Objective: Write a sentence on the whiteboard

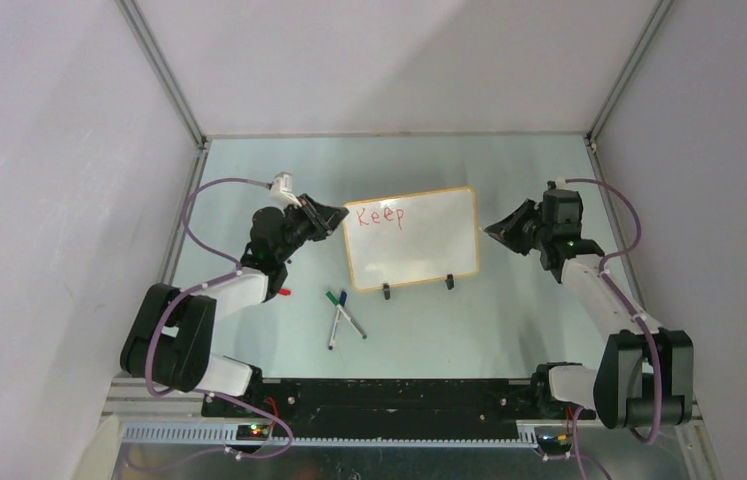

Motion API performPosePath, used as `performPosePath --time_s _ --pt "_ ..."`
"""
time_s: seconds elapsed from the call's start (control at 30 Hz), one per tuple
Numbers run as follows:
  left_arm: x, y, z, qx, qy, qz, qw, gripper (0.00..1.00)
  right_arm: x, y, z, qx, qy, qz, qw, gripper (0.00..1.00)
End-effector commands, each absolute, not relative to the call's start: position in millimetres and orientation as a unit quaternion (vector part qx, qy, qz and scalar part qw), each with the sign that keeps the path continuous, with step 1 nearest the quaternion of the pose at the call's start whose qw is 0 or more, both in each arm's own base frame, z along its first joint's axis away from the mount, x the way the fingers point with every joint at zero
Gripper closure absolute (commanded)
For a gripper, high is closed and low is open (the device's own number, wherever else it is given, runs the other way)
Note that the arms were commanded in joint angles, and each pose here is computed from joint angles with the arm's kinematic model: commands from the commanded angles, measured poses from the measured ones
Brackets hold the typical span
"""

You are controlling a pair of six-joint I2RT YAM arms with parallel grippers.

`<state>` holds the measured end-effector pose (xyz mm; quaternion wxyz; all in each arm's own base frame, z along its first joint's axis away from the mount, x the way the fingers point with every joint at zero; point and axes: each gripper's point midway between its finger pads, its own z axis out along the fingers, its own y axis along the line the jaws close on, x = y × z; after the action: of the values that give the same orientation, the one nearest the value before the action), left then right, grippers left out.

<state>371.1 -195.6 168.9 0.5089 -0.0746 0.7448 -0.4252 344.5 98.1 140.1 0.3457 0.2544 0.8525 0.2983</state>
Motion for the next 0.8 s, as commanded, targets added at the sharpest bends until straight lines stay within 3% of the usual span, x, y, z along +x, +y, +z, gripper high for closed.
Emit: performPosePath --time_s 0.0,0.27,0.57,0.77 --pt "373 -207 188 -0.044 0.728 -0.447 0.518 0.79 339 86 156 0.264 0.844 0.270 0.380 1.00" --pt "371 -207 192 -0.041 0.720 -0.452 0.524 0.73 323 52 204 0.288 0.801 0.172 0.496 1.00" --pt "369 -205 195 -0.053 0.711 -0.457 0.531 0.62 314 154 259 0.112 0.769 0.215 0.592 1.00" --pt "369 -204 195 -0.056 0.710 -0.459 0.532 0.61 317 219 241 0.022 0.795 0.184 0.577 1.00"
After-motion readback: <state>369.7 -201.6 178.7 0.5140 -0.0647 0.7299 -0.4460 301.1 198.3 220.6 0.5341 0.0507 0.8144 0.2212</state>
